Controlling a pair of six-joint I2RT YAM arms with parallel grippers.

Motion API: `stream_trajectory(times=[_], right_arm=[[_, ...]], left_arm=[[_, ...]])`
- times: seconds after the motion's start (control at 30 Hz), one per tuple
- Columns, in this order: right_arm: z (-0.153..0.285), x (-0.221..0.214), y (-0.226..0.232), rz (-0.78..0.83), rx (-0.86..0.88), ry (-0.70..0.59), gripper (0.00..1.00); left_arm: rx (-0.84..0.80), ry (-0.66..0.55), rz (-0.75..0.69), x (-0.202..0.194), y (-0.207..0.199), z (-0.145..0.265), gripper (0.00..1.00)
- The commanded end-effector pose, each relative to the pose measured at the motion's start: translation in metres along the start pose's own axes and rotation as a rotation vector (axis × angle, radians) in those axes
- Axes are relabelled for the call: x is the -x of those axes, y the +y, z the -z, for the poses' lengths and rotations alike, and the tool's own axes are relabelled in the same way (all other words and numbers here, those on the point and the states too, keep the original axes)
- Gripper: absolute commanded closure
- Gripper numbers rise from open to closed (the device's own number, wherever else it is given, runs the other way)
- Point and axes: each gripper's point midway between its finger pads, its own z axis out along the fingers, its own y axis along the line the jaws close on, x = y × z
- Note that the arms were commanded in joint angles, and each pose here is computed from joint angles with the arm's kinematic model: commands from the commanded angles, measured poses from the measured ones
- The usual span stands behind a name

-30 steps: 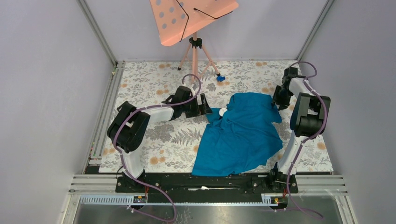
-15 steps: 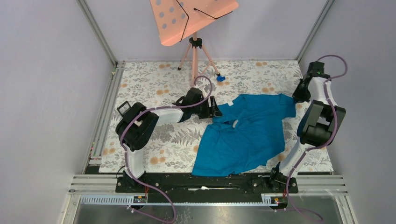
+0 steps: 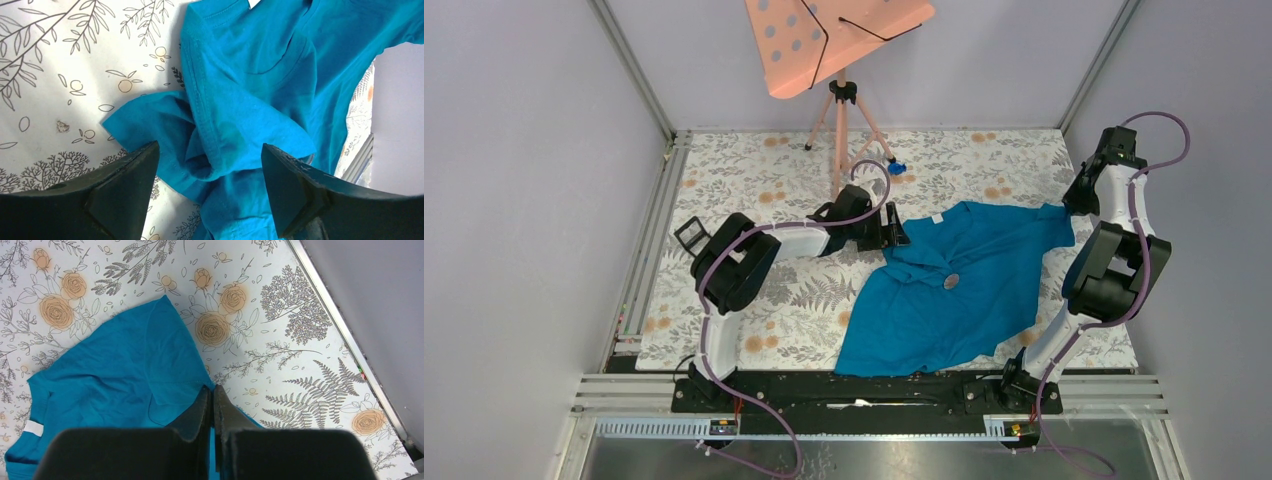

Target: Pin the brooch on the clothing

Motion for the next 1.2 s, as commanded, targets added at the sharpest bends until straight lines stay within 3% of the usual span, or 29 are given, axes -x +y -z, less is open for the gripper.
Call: stream_trajectory(times=[0.0, 0.1, 0.17, 0.73, 0.8, 0.97, 1.03, 1.17], right_arm=[[0.002, 0.008, 0.004, -0.018, 0.019, -0.017, 1.00], [0.001, 0.007, 0.005, -0.015, 0.024, -0.012, 1.00], [-0.001, 0.007, 0.005, -0.015, 0.024, -0.010, 1.00], [-0.007, 0.005, 0.011, -0.018, 0.055, 0.009, 1.00], [-0.007, 0.005, 0.011, -0.019, 0.057, 0.007, 1.00], [-0.001, 0.007, 0.014, -0.022, 0.074, -0.006, 1.00], [0.004, 0.011, 0.014, -0.024, 0.078, -0.022, 1.00], [0.016, 0.024, 0.018, -0.040, 0.101, -0.078, 1.00]], left_arm=[[-0.004, -0.088, -0.085, 0.026, -0.017, -0.004, 0.22], [0.001, -0.098, -0.143, 0.031, -0.022, -0.006, 0.40], [-0.013, -0.093, -0.160, 0.031, -0.028, -0.007, 0.45], [0.183, -0.025, -0.225, 0.018, -0.005, -0.018, 0.40], [0.114, -0.020, -0.210, 0.015, -0.015, -0.022, 0.47], [0.045, -0.048, -0.214, 0.023, -0.031, -0.022, 0.88], [0.062, -0.095, -0.253, 0.040, -0.035, -0.012, 1.00], [0.122, -0.239, -0.397, 0.089, -0.049, 0.019, 1.00]])
